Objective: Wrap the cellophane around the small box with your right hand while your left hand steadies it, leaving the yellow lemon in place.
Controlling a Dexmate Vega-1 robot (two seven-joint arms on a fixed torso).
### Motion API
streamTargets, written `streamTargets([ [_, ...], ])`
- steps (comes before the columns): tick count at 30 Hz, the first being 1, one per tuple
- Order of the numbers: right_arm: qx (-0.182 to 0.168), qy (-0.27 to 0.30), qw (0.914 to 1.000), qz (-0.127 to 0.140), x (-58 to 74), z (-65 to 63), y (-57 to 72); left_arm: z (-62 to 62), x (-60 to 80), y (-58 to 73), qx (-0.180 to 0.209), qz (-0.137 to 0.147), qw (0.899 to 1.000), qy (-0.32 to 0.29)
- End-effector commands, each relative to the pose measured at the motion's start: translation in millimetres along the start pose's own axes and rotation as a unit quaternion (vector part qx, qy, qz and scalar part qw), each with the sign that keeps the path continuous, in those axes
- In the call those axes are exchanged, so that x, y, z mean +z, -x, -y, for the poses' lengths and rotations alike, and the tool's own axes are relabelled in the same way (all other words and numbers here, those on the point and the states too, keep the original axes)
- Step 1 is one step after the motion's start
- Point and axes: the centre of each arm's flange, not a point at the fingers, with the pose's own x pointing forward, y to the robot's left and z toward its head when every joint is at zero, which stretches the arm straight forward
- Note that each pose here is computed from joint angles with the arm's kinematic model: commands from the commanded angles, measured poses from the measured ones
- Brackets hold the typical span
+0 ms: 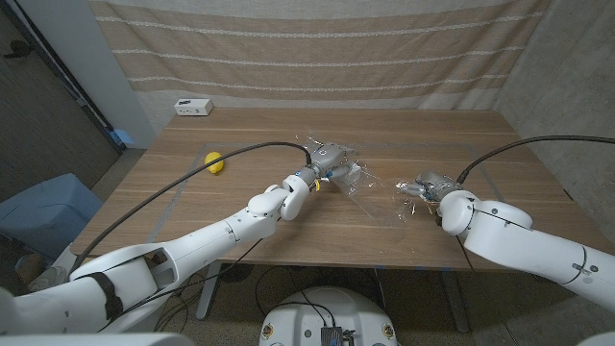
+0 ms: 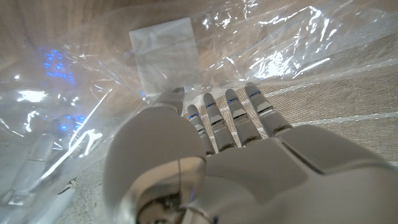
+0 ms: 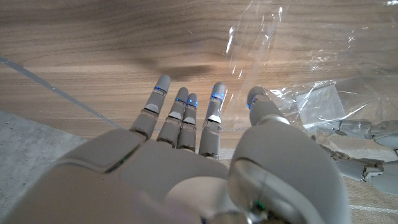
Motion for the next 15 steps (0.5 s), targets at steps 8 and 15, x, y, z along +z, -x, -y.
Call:
streamTargets([
  [8, 0.022, -0.077, 0.9941, 0.073, 9.4, 11.7, -5.7, -1.2, -0.7, 2.6, 0.007, 0.0, 1.0, 0.002],
  [15, 0.071, -0.215, 0.9587, 0.172, 5.9, 11.5, -16.0, -1.4, 0.1, 4.8, 0.007, 0.0, 1.0, 0.002],
])
